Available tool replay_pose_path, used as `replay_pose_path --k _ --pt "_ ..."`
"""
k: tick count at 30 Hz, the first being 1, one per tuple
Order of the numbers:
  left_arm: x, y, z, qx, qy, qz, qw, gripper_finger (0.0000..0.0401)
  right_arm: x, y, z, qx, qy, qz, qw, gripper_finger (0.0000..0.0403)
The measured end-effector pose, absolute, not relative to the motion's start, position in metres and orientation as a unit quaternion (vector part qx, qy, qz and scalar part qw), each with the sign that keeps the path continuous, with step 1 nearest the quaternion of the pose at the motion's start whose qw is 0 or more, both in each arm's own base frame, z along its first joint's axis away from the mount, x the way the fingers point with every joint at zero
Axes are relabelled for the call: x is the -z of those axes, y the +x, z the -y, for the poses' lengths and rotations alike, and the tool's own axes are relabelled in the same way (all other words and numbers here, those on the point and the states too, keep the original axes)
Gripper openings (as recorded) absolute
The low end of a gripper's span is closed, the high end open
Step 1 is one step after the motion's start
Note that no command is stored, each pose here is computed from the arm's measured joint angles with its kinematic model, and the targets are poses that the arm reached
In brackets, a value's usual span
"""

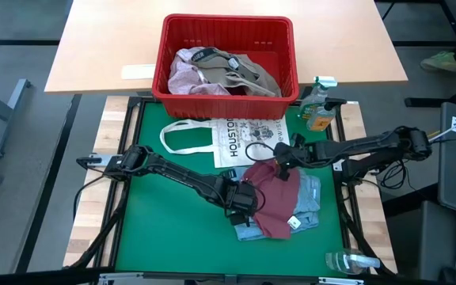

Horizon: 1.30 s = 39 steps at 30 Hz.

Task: Fold Laundry from Bin
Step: Fold the red underwear from the red laundry basket

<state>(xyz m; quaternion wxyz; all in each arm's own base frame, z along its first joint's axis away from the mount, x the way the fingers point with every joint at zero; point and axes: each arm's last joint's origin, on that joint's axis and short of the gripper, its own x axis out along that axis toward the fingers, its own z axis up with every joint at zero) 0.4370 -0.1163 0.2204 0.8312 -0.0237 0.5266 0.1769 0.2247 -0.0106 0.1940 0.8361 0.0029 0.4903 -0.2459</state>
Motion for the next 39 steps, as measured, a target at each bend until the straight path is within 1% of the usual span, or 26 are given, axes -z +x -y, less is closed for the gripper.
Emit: replay_pose_path --k 4,8,11,14,17,20,22,27,32,39 --pt "-0.221 0.437 0.115 -0.189 -0.014 -0.520 0.833 0.0126 -0.191 0.226 0.013 0.275 -0.020 -0.489 0.827 0.0007" --pt "-0.221 0.437 0.116 -0.189 -0.017 -0.519 0.833 0.0126 -0.193 0.226 0.013 0.289 -0.029 -0.485 0.825 0.0030" --pt "-0.222 0.440 0.116 -0.187 -0.023 -0.509 0.840 0.0126 -0.206 0.230 0.013 0.276 -0.021 -0.492 0.825 0.0046" --pt "-0.223 0.442 0.117 -0.177 -0.031 -0.500 0.847 0.0126 -0.223 0.235 0.010 0.238 0.006 -0.499 0.833 0.0052" --pt "-0.223 0.444 0.119 -0.165 -0.042 -0.496 0.851 0.0126 -0.236 0.241 0.006 0.174 0.052 -0.499 0.848 0.0051" --pt "-0.223 0.444 0.120 -0.158 -0.047 -0.497 0.852 0.0126 -0.236 0.244 0.001 0.101 0.082 -0.501 0.856 0.0045" --pt "-0.223 0.444 0.122 -0.156 -0.046 -0.498 0.852 0.0126 -0.233 0.242 0.000 0.081 0.081 -0.508 0.854 0.0039" --pt "-0.223 0.443 0.125 -0.153 -0.043 -0.497 0.853 0.0126 -0.217 0.235 0.001 0.096 0.063 -0.530 0.840 0.0022" --pt "-0.223 0.442 0.128 -0.150 -0.042 -0.497 0.854 0.0126 -0.200 0.226 0.002 0.095 0.035 -0.554 0.826 0.0006" --pt "-0.223 0.443 0.127 -0.154 -0.041 -0.495 0.854 0.0126 -0.192 0.222 0.009 0.163 -0.006 -0.554 0.816 0.0007"
